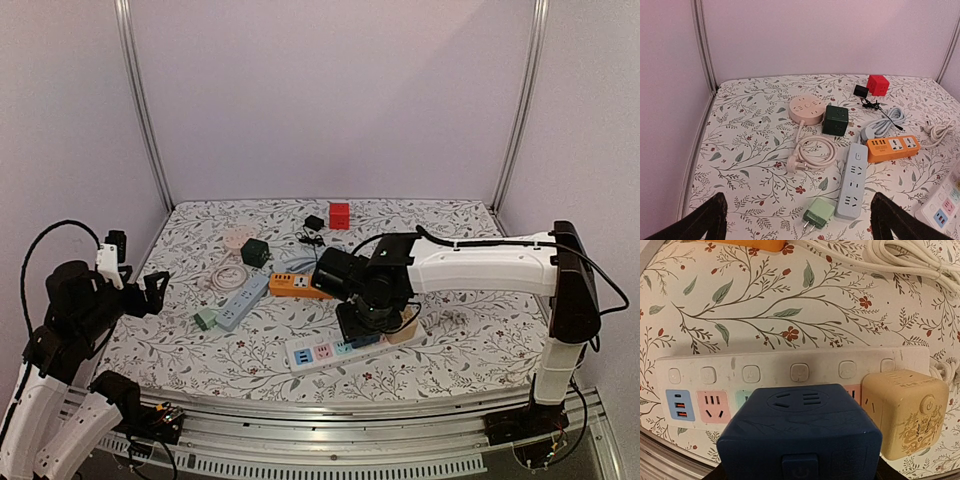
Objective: Insert the plug
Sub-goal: Insert the plug into the socket.
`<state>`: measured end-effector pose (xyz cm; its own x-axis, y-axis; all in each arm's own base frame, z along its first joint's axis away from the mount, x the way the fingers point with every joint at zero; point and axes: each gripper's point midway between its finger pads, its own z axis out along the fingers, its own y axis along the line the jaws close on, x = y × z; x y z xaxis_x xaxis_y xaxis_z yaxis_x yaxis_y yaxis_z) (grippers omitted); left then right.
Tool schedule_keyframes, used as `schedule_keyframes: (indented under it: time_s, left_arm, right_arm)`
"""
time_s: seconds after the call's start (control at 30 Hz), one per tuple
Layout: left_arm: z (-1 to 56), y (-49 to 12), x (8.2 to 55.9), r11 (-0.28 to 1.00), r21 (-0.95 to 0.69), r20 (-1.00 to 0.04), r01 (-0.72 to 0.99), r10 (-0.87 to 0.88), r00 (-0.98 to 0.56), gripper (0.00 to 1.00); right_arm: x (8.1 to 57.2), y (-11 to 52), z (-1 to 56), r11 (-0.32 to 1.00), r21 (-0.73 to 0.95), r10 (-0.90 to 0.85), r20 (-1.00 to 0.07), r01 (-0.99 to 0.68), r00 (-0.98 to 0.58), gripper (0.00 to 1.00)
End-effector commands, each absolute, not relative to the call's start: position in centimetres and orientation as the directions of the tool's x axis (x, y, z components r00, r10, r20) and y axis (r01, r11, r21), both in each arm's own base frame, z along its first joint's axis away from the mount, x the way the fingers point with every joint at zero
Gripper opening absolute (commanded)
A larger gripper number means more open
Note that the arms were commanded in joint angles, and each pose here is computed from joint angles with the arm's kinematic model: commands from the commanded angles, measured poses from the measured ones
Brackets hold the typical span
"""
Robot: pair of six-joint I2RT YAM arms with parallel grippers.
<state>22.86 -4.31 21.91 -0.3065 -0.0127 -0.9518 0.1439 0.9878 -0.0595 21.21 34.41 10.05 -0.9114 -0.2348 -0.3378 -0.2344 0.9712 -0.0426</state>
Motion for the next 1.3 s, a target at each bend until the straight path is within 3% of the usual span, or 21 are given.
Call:
schedule_keyframes:
  time_s: [0.0, 0.6, 1.27]
  left_arm:
    - [21.8, -4.1, 23.0, 0.989, -0.066, -0.954, 0.134, -0.024, -0.297, 0.98]
    - [21.8, -4.1, 23.0, 0.989, -0.066, -0.954, 0.134, -0.024, -0.298, 0.98]
    - [21.8, -4.1, 22.9, 0.989, -0.066, -0.955, 0.135, -0.024, -0.296, 0.98]
  right_arm:
    - [20.9, 34.2, 8.5, 0.972, -0.048, -0.232, -0.305, -0.229, -0.924, 0.00]
    - [20.4, 32.8, 5.3, 0.975, -0.080, -0.222, -0.257, -0.209, -0.941, 0.00]
    - [21.5, 33.2, 9.5, 0.969, -0.059, -0.245, -0.337, -0.239, -0.909, 0.00]
